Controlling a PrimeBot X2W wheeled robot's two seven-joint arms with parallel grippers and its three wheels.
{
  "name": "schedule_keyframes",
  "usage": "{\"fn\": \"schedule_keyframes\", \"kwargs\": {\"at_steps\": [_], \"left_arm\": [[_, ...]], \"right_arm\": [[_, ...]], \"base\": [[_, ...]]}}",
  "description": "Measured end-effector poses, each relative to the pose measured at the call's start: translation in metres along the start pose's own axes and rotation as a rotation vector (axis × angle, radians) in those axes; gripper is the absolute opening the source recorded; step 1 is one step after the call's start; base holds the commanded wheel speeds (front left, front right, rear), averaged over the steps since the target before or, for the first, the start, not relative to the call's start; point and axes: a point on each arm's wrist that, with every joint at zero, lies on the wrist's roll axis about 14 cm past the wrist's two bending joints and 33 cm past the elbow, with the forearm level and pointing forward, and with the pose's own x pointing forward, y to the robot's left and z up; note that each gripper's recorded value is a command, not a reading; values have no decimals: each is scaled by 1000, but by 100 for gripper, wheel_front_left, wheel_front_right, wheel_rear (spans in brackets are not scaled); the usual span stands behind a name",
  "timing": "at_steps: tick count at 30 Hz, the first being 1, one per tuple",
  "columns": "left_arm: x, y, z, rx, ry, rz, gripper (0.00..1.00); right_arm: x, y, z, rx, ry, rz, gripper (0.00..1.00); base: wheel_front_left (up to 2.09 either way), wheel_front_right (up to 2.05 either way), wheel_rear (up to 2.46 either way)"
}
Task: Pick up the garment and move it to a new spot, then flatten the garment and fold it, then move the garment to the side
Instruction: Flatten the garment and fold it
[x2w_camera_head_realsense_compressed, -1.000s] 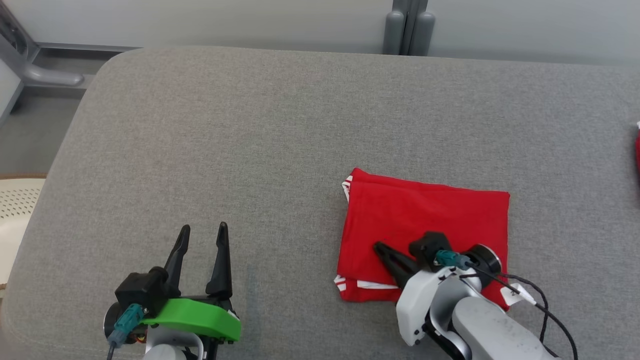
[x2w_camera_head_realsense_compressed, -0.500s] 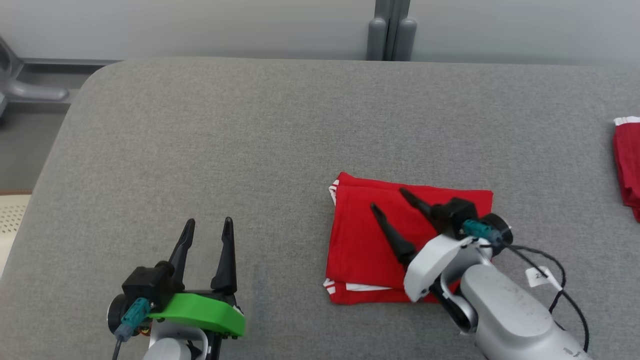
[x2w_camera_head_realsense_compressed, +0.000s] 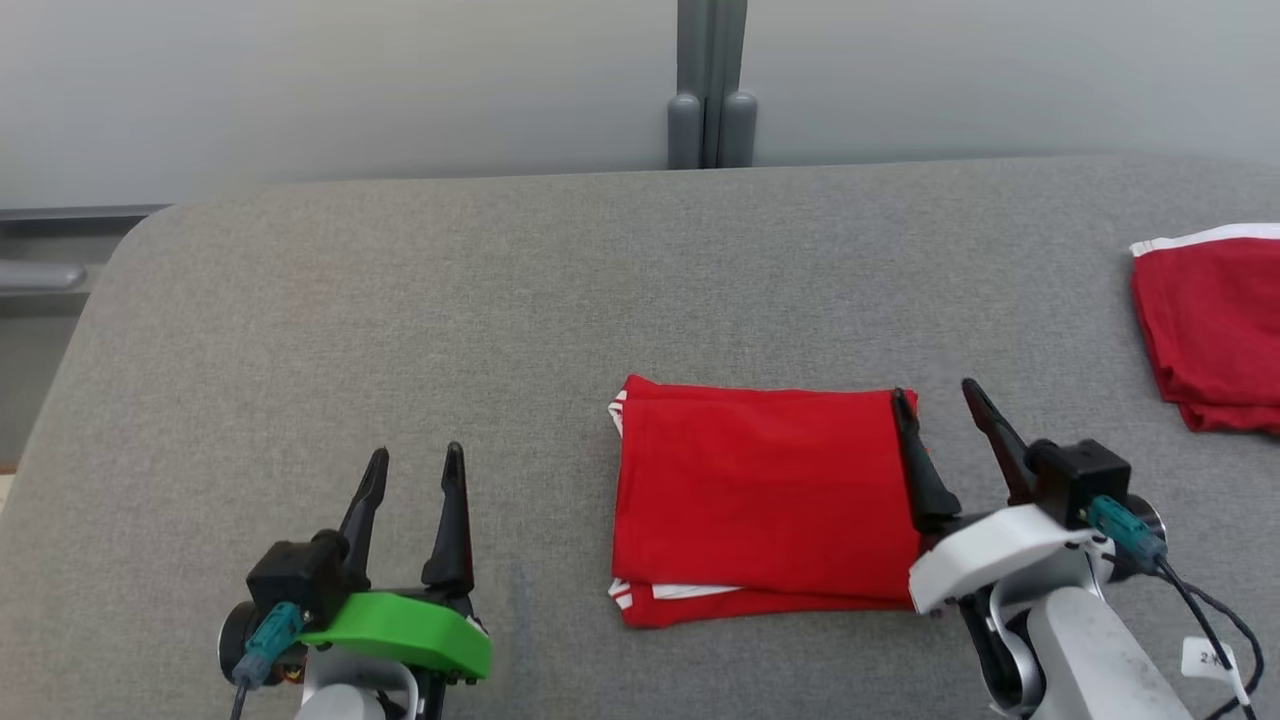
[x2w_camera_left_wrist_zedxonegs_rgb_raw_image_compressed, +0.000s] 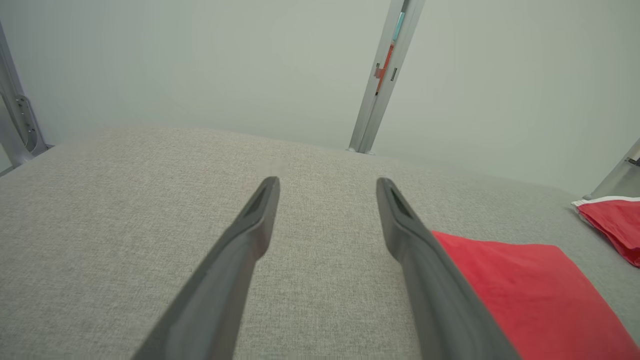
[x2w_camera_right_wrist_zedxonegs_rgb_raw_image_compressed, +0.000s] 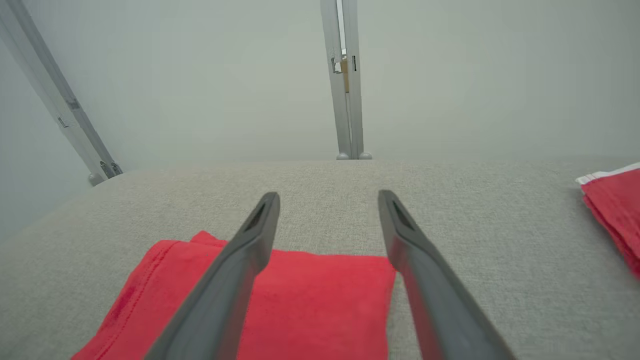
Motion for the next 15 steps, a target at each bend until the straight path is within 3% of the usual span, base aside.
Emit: {"fn": "schedule_keyframes", "kwargs": {"at_steps": [5, 15], "left_arm": [[-10, 5, -7, -3, 17, 24, 100], [-21, 12, -7, 14, 15, 47, 100]], "right_arm": [[-22, -16, -2, 11, -4, -75, 100], [-36, -18, 2, 38, -23, -102, 100]], "base": [[0, 0, 0], [0, 0, 0]]}}
